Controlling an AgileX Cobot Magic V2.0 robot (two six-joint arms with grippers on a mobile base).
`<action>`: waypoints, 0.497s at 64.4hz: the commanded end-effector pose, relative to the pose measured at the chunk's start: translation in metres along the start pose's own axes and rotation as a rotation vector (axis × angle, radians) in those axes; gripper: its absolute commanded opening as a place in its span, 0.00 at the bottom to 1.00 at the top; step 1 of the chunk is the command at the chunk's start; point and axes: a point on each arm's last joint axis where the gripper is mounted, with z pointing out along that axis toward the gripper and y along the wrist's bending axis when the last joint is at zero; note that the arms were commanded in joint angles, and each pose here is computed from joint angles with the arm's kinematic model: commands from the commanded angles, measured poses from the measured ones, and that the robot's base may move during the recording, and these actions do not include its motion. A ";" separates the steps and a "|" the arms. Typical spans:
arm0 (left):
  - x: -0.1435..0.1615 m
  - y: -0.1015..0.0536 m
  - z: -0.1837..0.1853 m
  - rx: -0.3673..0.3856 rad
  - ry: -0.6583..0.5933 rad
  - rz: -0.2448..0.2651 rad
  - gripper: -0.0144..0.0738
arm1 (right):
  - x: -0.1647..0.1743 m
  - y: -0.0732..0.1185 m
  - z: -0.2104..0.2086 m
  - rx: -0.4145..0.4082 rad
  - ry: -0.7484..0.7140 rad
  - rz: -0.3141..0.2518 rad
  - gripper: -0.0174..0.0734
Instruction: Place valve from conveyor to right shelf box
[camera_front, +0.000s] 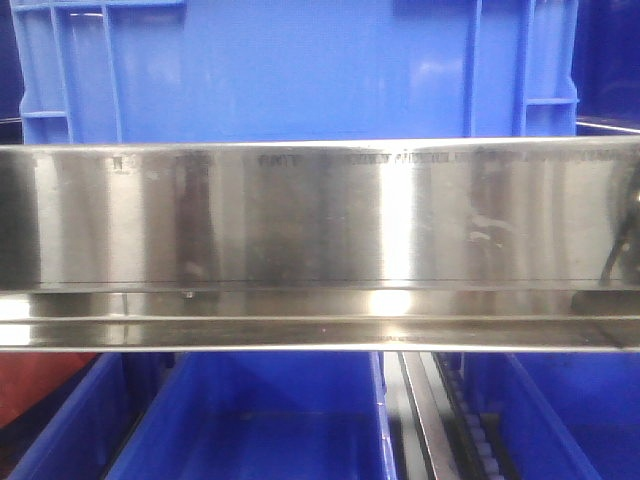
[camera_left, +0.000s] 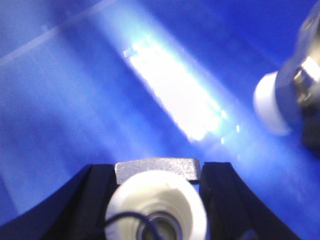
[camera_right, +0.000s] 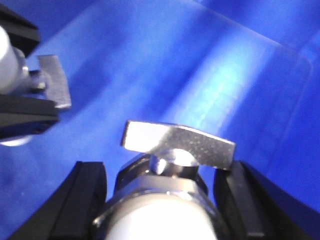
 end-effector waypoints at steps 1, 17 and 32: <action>-0.006 -0.001 -0.010 -0.001 -0.046 -0.002 0.57 | -0.006 -0.005 -0.011 0.021 -0.054 0.000 0.70; -0.006 -0.001 -0.013 0.000 -0.045 -0.002 0.84 | -0.005 -0.004 -0.015 0.018 -0.044 -0.001 0.82; -0.013 -0.004 -0.056 -0.013 -0.139 0.008 0.78 | -0.011 0.002 -0.059 0.029 -0.160 -0.013 0.81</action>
